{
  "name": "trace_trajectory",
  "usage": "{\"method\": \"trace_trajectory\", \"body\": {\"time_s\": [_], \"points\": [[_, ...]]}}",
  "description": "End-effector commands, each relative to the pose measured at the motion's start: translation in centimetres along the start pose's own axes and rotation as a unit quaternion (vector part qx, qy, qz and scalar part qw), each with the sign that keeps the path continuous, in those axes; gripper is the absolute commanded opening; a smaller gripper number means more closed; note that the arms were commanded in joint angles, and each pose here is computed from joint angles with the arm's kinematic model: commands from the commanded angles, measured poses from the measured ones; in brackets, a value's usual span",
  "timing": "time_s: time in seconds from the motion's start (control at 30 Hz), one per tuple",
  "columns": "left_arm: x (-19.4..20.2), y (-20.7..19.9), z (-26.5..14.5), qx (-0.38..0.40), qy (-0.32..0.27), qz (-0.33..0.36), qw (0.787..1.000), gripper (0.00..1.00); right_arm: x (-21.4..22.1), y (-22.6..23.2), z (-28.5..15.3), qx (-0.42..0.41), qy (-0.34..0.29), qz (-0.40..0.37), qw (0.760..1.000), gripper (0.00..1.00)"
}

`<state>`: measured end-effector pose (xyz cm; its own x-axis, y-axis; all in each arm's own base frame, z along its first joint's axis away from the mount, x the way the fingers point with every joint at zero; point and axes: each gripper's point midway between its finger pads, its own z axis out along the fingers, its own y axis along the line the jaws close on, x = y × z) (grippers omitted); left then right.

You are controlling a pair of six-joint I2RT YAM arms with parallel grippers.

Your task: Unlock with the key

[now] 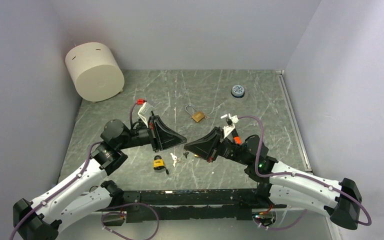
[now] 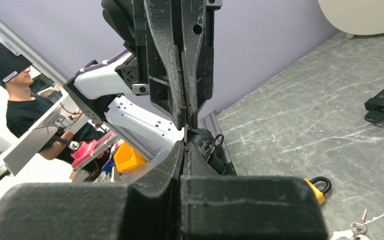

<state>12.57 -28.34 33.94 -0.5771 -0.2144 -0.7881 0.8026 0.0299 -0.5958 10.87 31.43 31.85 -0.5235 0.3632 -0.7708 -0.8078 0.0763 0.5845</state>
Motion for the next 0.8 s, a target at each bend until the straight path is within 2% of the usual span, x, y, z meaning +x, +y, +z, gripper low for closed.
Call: {"method": "trace_trajectory", "body": {"time_s": [0.0, 0.1, 0.2, 0.3, 0.4, 0.57, 0.6, 0.7, 0.73, 0.77], "points": [[-0.7, -1.6, -0.5, 0.029, -0.019, 0.037, 0.999, 0.02, -1.2, 1.5, 0.4, -0.026, -0.010, -0.006, 1.000, 0.02], [-0.9, -1.9, -0.6, 0.033, -0.025, 0.042, 0.998, 0.03, -1.0, 1.3, 0.4, -0.025, -0.008, -0.003, 1.000, 0.12], [-1.1, -2.1, -0.6, 0.036, -0.026, 0.042, 0.998, 0.02, -0.8, 1.3, 0.4, -0.026, -0.005, -0.002, 1.000, 0.13], [-1.1, -2.1, -0.5, 0.036, -0.027, 0.042, 0.998, 0.03, -0.6, 1.3, 0.4, -0.026, 0.000, -0.002, 1.000, 0.11], [-1.1, -2.2, -0.5, 0.039, -0.028, 0.041, 0.998, 0.03, -0.6, 1.3, 0.5, -0.028, 0.001, -0.002, 1.000, 0.00], [-1.2, -1.9, -0.6, 0.030, -0.031, 0.039, 0.998, 0.02, -0.5, 1.3, 0.6, -0.029, 0.002, -0.003, 1.000, 0.00], [-1.3, -1.5, -0.6, 0.015, -0.032, 0.035, 0.999, 0.05, -0.5, 1.1, 0.5, -0.023, 0.001, -0.003, 1.000, 0.00], [-1.7, 0.3, -0.9, -0.049, -0.042, 0.027, 0.998, 0.47, -0.2, -0.1, 0.2, 0.006, -0.001, -0.001, 1.000, 0.00], [-2.0, 1.4, -1.3, -0.087, -0.052, 0.016, 0.995, 0.67, 0.0, -0.7, 0.0, 0.018, -0.001, -0.001, 1.000, 0.00], [-2.4, 2.8, -1.8, -0.135, -0.068, -0.002, 0.989, 0.79, 0.2, -1.2, -0.2, 0.032, -0.001, 0.001, 0.999, 0.00]]}}
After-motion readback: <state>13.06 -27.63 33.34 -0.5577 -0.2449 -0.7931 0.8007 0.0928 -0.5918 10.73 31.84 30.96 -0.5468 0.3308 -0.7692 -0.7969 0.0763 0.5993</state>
